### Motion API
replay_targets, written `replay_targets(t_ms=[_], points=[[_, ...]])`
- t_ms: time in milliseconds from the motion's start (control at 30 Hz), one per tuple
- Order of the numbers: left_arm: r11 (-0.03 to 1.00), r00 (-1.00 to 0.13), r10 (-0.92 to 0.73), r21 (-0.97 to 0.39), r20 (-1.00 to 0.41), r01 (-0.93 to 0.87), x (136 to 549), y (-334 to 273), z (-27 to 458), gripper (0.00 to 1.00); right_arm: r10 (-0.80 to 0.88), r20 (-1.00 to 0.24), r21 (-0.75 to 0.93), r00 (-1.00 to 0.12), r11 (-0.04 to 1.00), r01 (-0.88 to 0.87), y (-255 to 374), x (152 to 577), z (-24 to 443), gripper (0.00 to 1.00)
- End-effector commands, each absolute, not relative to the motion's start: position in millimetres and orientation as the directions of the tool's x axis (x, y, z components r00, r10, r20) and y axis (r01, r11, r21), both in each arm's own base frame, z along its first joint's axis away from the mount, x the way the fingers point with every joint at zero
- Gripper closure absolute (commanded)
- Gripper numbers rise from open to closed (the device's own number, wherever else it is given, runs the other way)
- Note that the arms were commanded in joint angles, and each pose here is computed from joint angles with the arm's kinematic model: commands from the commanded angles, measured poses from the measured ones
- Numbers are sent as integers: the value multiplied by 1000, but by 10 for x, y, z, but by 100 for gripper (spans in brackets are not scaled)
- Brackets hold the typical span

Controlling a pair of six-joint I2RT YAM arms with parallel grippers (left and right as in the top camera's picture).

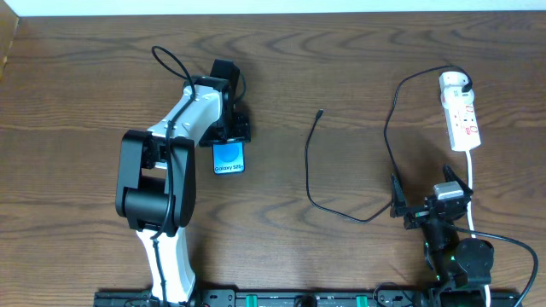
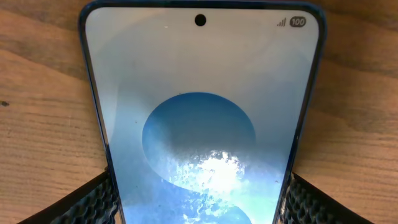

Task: Plug charger to phone and switch on socket
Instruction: 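Lift the phone with the left gripper and tilt it toward center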

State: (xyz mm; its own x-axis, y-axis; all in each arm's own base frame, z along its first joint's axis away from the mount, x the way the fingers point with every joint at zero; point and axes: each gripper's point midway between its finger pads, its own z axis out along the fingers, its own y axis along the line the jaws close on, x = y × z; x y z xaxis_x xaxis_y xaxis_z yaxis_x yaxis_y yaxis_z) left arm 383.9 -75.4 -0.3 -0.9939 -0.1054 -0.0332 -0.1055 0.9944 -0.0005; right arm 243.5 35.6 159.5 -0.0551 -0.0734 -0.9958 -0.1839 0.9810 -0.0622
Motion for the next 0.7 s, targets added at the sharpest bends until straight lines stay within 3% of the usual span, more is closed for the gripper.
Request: replay_targets(t_ms=[0,267,667], points=[[993,-990,-112,13,-82,-113,3904,-717,209,26,-79,-995,-68,-54,982,-176,339,2437,1585,1],[990,-983,-142,-11,-115,-141,3848,-722,526,26,-79,-995,-68,-54,982,-176,339,2437,1585,1],[963,-991,-134,-232,10,-133,3619,-1107,630,26,-79,-995,-68,-54,982,-176,339,2437,1585,1]])
